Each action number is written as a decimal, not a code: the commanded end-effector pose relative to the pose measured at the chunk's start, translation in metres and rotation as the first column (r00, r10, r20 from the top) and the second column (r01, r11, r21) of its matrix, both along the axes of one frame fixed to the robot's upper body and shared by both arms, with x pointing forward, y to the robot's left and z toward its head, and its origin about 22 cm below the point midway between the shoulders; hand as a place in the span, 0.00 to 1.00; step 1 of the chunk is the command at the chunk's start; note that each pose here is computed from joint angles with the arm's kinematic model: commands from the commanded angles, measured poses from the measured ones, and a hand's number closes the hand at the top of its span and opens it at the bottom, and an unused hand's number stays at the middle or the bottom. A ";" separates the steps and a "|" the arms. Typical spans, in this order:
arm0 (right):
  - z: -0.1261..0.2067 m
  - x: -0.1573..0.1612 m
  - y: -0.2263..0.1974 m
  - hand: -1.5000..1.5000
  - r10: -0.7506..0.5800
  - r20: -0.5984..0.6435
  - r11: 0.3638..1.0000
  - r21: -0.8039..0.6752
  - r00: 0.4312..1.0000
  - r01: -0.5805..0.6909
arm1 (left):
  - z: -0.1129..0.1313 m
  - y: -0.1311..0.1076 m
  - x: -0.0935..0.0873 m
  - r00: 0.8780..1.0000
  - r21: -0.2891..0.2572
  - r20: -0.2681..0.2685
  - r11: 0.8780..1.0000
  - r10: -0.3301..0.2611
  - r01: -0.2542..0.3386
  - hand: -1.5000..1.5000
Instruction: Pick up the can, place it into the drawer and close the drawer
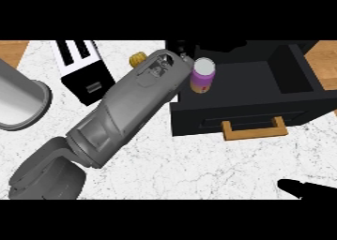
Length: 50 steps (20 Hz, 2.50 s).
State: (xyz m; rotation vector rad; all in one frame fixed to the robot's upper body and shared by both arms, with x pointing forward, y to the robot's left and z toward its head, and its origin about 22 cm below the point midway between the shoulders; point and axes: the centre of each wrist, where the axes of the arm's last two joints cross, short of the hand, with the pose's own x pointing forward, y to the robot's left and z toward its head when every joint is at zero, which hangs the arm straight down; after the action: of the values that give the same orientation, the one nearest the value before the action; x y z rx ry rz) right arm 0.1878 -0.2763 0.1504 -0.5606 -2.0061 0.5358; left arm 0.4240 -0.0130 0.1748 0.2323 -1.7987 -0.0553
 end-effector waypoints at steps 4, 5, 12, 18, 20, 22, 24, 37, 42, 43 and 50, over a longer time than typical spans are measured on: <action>0.002 0.029 0.020 0.00 -0.064 0.019 0.956 -0.287 0.998 0.067 | 0.025 -0.015 -0.005 1.000 -0.001 0.027 1.000 -0.002 0.002 0.00; -0.015 0.027 0.020 0.00 -0.061 0.005 0.940 -0.337 0.998 0.059 | 0.001 -0.003 -0.003 0.999 -0.008 0.033 1.000 0.019 -0.018 0.00; -0.046 0.059 0.059 0.00 -0.124 -0.029 0.867 -0.490 0.992 0.094 | 0.015 -0.011 -0.007 1.000 -0.019 0.005 1.000 0.002 -0.002 0.00; -0.091 0.086 0.051 0.00 -0.198 -0.004 0.851 -0.498 0.980 0.170 | 0.027 0.020 0.000 1.000 -0.014 -0.015 1.000 -0.004 0.004 0.00; -0.104 0.085 0.056 0.00 -0.207 -0.013 0.851 -0.495 0.978 0.173 | 0.022 0.025 -0.001 1.000 -0.014 -0.008 1.000 0.015 -0.015 0.00; -0.106 0.111 0.056 0.00 -0.242 -0.010 0.848 -0.488 0.970 0.206 | 0.033 0.031 -0.005 1.000 -0.032 -0.004 0.999 0.001 -0.001 0.00; -0.118 0.116 0.042 0.00 -0.244 -0.015 0.843 -0.498 0.970 0.204 | 0.048 0.046 -0.001 0.999 -0.013 -0.022 1.000 0.025 -0.025 0.00; -0.155 0.165 0.044 0.00 -0.336 0.038 0.755 -0.587 0.941 0.293 | 0.046 0.093 -0.016 0.999 0.001 -0.044 1.000 -0.017 0.018 0.00; -0.144 0.191 0.050 0.00 -0.364 0.106 0.755 -0.548 0.925 0.360 | 0.029 0.125 -0.021 0.998 -0.003 -0.059 1.000 0.010 -0.011 0.00; -0.146 0.195 0.061 0.00 -0.360 0.111 0.742 -0.567 0.926 0.357 | 0.052 0.106 -0.028 0.999 0.000 -0.044 1.000 0.001 -0.001 0.00; -0.141 0.221 0.058 0.00 -0.388 0.170 0.744 -0.522 0.906 0.417 | 0.025 0.139 -0.031 0.997 0.008 -0.072 1.000 0.007 -0.007 0.00</action>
State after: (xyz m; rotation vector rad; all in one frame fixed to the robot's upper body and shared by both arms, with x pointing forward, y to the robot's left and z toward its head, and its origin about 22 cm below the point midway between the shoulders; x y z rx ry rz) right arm 0.3960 -0.2210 0.0105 -1.3536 -1.6977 0.8324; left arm 0.3946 0.1109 0.2063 0.2392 -1.7314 -0.0573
